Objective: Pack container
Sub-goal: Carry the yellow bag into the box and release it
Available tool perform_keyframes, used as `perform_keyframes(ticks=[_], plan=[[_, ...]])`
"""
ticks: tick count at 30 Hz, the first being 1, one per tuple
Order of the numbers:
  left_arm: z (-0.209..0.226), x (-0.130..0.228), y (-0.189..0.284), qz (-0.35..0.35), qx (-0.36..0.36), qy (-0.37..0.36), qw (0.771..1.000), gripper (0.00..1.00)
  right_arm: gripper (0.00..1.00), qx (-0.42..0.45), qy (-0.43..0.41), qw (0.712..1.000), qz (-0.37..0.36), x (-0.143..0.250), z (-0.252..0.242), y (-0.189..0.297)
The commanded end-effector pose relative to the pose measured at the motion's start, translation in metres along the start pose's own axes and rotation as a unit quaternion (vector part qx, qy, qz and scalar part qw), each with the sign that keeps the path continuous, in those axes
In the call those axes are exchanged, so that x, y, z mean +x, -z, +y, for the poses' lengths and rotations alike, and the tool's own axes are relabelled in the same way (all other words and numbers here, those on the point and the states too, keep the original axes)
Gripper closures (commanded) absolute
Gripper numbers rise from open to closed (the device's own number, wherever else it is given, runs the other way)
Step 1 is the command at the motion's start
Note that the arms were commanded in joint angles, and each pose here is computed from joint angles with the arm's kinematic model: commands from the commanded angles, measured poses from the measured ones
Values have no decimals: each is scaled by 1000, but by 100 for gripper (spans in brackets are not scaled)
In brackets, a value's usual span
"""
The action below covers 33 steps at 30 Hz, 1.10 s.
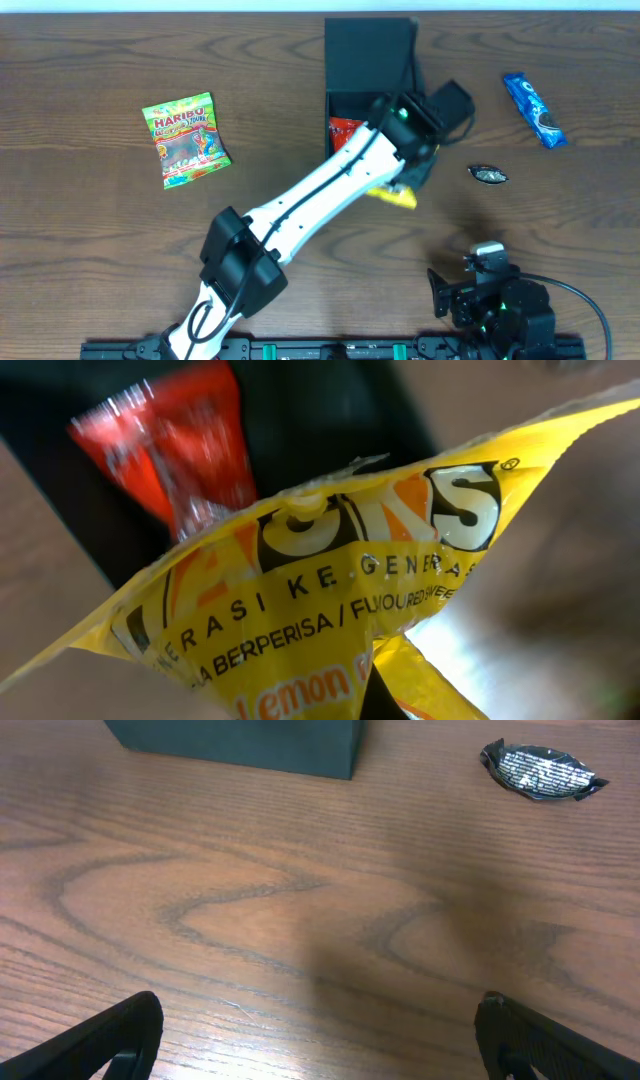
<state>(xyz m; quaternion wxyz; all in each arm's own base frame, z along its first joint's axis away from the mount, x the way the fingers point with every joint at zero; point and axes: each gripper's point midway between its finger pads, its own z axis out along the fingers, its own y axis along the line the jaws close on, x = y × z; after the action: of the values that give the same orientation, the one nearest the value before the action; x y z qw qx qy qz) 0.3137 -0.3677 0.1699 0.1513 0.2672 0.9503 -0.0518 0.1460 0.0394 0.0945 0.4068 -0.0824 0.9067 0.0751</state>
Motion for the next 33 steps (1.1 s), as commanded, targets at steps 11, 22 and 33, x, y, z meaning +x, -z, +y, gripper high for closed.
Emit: perform_keyframes(ticks=[11,22,33], plan=[[5,-65,26,-120,45,115,985,94,1,4,3,1000,1,1,-2,0],[35,-76,-24,-88,58,193,975,94,1,4,3,1000,1,1,-2,0],[26,-68,-80,-48,65,190,979,94,1,4,3,1000,1,1,-2,0]])
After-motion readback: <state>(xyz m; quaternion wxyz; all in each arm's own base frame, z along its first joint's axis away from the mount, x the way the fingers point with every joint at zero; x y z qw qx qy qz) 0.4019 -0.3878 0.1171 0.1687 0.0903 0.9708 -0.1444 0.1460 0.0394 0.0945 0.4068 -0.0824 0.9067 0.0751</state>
